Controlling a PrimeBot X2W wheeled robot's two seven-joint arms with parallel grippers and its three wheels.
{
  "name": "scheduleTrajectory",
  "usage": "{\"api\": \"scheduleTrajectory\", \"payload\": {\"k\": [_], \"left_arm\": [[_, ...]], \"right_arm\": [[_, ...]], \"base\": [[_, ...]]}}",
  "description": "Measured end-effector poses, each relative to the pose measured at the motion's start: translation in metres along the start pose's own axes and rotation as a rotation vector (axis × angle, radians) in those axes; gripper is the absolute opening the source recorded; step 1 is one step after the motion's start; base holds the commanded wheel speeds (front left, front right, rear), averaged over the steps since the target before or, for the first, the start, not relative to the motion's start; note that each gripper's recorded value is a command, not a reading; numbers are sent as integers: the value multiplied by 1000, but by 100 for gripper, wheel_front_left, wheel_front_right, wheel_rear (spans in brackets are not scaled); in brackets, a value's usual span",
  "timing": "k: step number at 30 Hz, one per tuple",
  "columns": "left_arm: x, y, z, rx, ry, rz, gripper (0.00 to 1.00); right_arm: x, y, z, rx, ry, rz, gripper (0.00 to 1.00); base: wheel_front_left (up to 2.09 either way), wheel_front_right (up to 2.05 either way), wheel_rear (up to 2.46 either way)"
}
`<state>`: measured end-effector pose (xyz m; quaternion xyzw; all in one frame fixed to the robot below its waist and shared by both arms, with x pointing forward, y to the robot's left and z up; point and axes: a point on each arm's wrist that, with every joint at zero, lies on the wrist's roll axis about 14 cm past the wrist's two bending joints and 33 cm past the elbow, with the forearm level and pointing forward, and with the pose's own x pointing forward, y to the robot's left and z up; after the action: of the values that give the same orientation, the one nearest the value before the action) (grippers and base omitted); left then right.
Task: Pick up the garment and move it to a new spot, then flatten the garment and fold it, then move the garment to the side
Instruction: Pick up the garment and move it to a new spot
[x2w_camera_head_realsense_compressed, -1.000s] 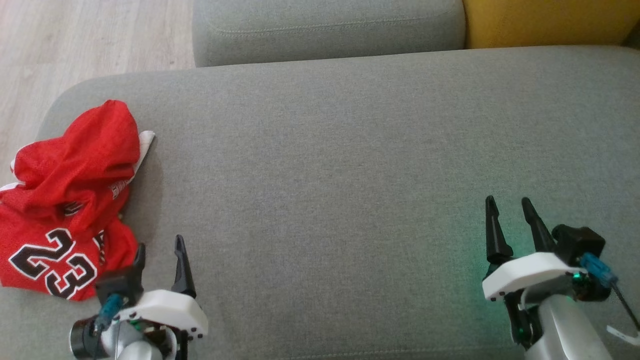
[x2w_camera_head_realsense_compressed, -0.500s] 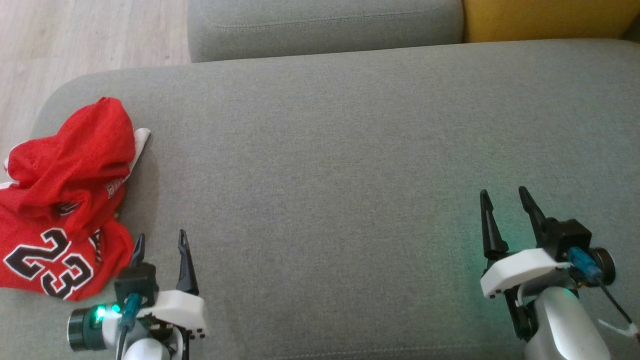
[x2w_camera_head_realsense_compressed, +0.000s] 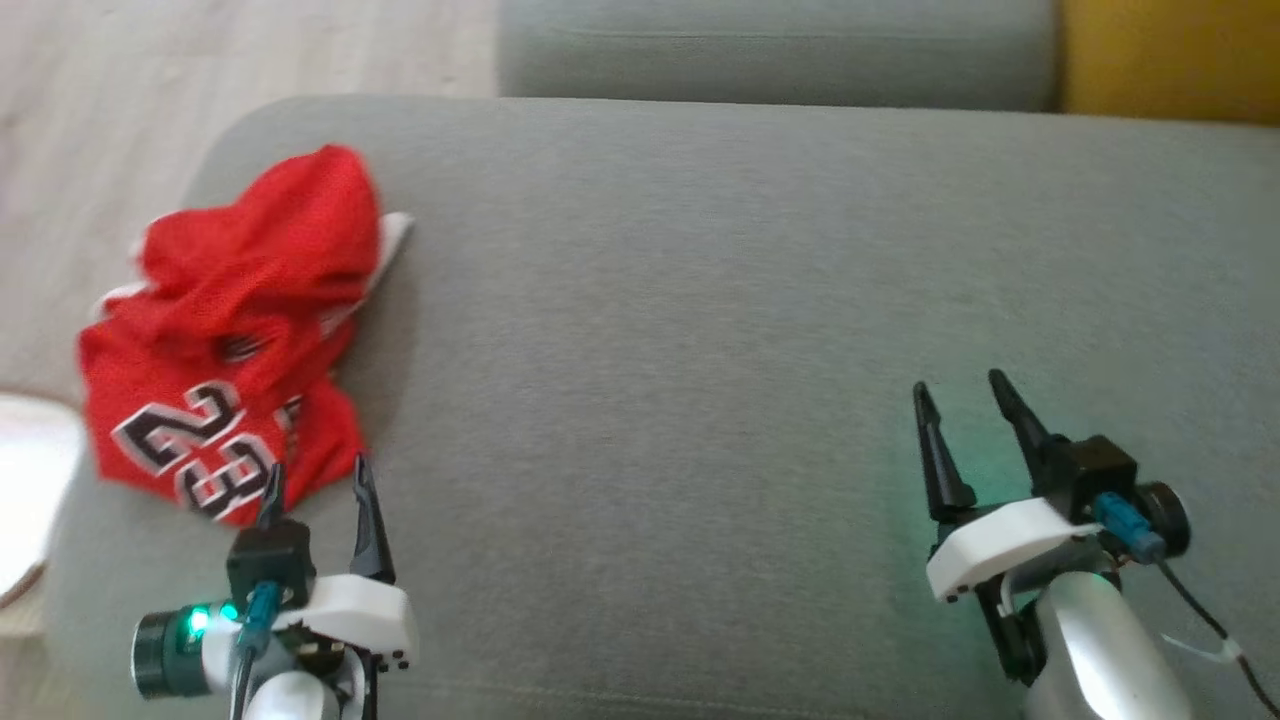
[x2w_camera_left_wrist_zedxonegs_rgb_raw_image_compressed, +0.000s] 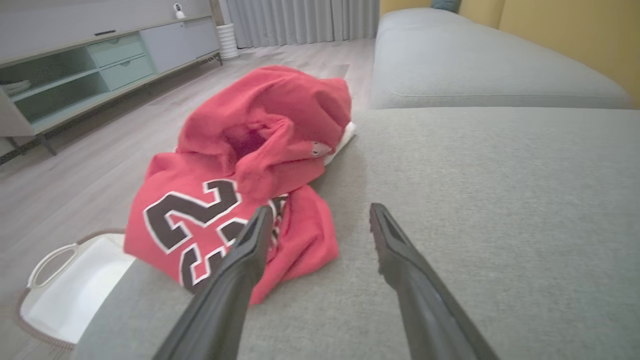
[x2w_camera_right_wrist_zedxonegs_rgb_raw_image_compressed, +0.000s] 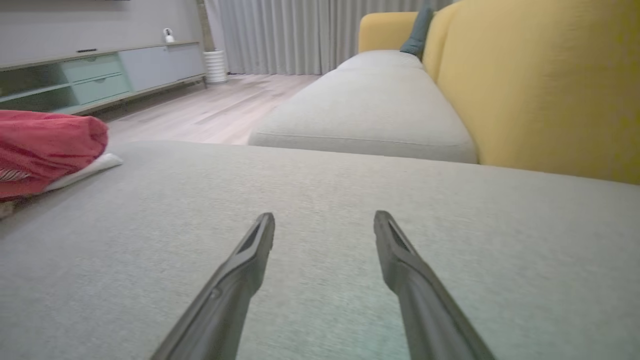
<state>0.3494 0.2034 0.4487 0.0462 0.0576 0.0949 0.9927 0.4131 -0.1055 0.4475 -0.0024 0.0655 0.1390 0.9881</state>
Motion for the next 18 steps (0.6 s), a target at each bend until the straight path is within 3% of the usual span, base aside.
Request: {"api": "scheduleTrajectory", "payload": {"k": [13, 18], "left_arm": [[-63, 99, -24, -26, 62, 324, 100], [-85, 121, -31, -31, 83, 408, 100]], "right_arm": [[28, 124, 2, -21, 4, 365, 100], [27, 157, -1, -22, 13, 462, 100]], "base": [[0, 0, 0], [0, 0, 0]]}}
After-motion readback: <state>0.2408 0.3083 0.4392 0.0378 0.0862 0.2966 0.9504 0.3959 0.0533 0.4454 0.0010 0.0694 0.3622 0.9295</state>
